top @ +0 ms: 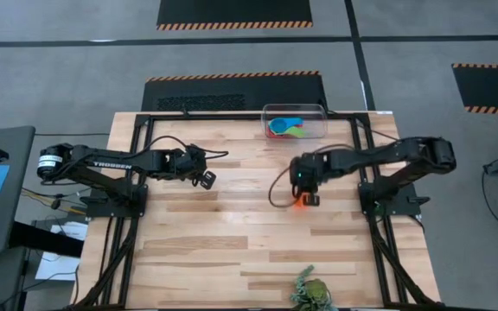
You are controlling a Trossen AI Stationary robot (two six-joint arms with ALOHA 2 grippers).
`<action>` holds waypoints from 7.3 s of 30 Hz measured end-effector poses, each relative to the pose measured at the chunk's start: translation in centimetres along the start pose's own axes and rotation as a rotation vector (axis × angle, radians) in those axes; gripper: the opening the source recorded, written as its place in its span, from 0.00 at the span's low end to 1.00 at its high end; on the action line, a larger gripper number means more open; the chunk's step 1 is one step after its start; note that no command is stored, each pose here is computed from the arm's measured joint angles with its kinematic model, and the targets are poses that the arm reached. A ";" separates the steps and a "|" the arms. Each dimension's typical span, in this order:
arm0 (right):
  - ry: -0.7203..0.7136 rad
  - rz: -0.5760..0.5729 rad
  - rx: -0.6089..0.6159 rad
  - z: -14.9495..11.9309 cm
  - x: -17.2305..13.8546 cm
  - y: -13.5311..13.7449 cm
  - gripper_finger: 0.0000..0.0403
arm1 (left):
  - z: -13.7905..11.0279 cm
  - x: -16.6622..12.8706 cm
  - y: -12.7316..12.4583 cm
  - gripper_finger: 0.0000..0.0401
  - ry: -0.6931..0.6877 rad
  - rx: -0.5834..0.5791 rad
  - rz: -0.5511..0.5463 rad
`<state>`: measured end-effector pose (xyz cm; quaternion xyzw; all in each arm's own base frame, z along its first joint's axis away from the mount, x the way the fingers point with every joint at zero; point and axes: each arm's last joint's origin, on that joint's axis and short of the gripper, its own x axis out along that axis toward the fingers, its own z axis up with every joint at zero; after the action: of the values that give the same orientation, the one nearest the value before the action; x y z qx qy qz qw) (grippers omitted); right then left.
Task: Nest measuring cups in basket
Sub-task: Stack the orange measuring cup on top of the light blue measuring cup in the transparent bin, then stack the dark blue measuring cup on top of the orange measuring cup in the transparent bin
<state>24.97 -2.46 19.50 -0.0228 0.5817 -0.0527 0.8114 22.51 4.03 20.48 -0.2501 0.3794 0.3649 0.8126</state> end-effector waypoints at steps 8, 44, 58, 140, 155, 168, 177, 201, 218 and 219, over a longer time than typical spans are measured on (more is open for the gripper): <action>-0.013 -0.033 -0.091 0.0 2.2 1.1 0.29 | 0.0 0.0 0.0 0.00 0.000 0.000 0.000; 0.007 0.056 -0.231 0.7 6.2 2.3 0.22 | 0.0 0.0 0.0 0.00 -0.006 -0.010 0.001; -0.363 -0.154 -0.117 6.6 -6.1 -0.3 0.02 | 0.1 0.0 0.0 0.00 -0.018 -0.005 0.015; 0.012 -0.321 0.066 10.5 -2.6 -23.7 0.22 | 0.1 0.0 0.0 0.00 -0.020 -0.004 0.017; 0.205 -0.026 0.430 10.0 -11.6 -16.2 0.22 | 0.0 0.0 0.0 0.00 -0.018 -0.004 0.014; -0.004 -0.024 0.438 1.6 -12.9 -9.8 0.22 | 0.1 0.0 0.0 0.00 -0.022 -0.009 0.017; -0.114 -0.011 0.551 -2.6 -8.1 -7.4 0.22 | 0.1 0.0 0.0 0.00 -0.024 -0.009 0.017; 0.099 -0.104 0.552 -4.2 2.5 -7.4 0.22 | 0.1 0.0 0.0 0.00 -0.026 -0.028 0.017; 0.160 -0.141 0.392 -4.6 3.2 -7.9 0.22 | 0.1 0.0 0.0 0.00 -0.022 -0.028 0.013; 0.161 -0.140 0.386 -4.6 3.2 -8.0 0.22 | 0.1 0.0 0.0 0.00 -0.022 -0.028 0.013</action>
<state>21.15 -10.61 15.78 0.0970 0.6207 -0.2209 0.7460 22.55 4.06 20.54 -0.2550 0.3670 0.3781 0.8108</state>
